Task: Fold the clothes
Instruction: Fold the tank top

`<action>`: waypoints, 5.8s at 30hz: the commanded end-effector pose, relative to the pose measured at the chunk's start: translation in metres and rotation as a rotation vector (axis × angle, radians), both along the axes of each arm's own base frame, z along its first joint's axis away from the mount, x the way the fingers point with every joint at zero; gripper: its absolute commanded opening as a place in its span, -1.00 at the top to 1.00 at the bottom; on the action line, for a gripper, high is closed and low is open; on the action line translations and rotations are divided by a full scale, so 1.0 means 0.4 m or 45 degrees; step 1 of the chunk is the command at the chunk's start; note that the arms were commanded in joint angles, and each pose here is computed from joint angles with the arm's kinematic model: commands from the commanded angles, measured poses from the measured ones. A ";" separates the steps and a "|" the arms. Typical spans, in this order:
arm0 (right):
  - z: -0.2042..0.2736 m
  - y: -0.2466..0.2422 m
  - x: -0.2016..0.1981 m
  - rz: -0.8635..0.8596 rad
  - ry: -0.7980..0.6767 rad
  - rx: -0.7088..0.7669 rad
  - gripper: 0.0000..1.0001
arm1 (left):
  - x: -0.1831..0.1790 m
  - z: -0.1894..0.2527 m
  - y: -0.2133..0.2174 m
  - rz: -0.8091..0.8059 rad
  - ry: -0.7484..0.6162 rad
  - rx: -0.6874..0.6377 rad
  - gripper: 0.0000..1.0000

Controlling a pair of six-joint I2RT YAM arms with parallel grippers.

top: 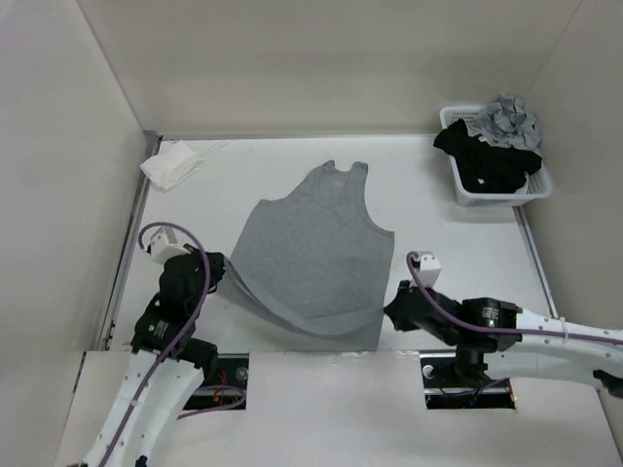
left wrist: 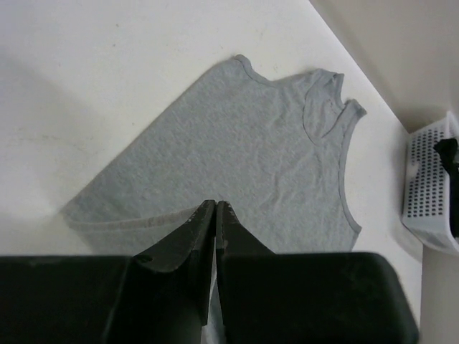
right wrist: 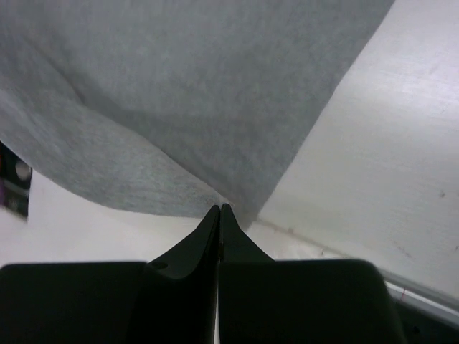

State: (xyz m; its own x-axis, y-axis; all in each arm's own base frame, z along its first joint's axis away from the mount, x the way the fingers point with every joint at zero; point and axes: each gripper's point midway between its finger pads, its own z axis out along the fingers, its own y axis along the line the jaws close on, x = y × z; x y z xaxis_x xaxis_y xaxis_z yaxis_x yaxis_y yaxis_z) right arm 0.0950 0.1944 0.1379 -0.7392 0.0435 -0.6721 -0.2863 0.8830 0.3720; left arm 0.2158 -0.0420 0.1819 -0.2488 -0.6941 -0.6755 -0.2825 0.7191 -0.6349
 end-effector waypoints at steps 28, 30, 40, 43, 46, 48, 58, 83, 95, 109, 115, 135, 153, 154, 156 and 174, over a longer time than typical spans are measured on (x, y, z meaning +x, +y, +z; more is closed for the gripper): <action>0.130 -0.207 1.041 -0.653 -0.237 0.176 0.15 | 0.847 0.032 -0.115 0.084 -0.036 0.026 0.27; 0.114 -0.170 0.968 -0.628 -0.249 0.182 0.22 | 0.745 -0.003 -0.099 0.100 -0.032 0.004 0.30; 0.009 0.027 0.598 -0.394 -0.218 0.349 0.93 | 0.397 -0.227 -0.073 0.018 0.150 -0.129 0.26; -0.009 0.020 0.550 -0.388 -0.220 0.335 0.80 | 0.394 -0.263 -0.085 -0.043 0.171 -0.168 0.20; -0.033 0.001 0.512 -0.397 -0.206 0.343 0.71 | 0.408 -0.298 -0.074 -0.047 0.206 -0.205 0.21; -0.056 -0.013 0.488 -0.413 -0.186 0.354 0.61 | 0.428 -0.314 -0.063 -0.014 0.211 -0.243 0.22; -0.163 -0.093 0.407 -0.608 -0.081 0.370 0.12 | 0.461 -0.360 -0.062 0.042 0.205 -0.326 0.87; -0.242 -0.107 0.471 -0.859 0.065 0.426 0.27 | 0.283 -0.356 0.000 0.085 0.202 -0.272 0.94; -0.261 -0.103 0.502 -0.871 0.097 0.393 0.65 | 0.297 -0.334 -0.013 0.064 0.177 -0.274 0.94; 0.127 -0.131 0.399 -0.685 -0.286 0.449 1.00 | 0.234 0.073 -0.045 -0.029 -0.243 -0.297 1.00; 0.467 -0.195 0.278 -0.575 -0.578 0.453 1.00 | 0.085 0.422 -0.022 -0.050 -0.573 -0.207 1.00; 0.391 -0.045 0.579 -0.369 -0.465 0.419 0.98 | 0.297 0.238 0.009 0.101 -0.312 -0.133 0.97; 0.130 -0.074 0.905 -0.522 -0.195 0.407 1.00 | 0.571 0.033 0.017 0.142 -0.123 -0.196 0.95; 0.124 -0.082 0.875 -0.531 -0.201 0.417 1.00 | 0.543 0.025 0.019 0.146 -0.129 -0.210 0.95; 0.118 -0.097 0.814 -0.544 -0.213 0.439 1.00 | 0.486 0.013 0.023 0.149 -0.140 -0.224 0.95; -0.077 -0.161 0.450 -0.626 -0.069 0.419 1.00 | 0.133 -0.110 0.039 0.072 -0.037 -0.285 0.94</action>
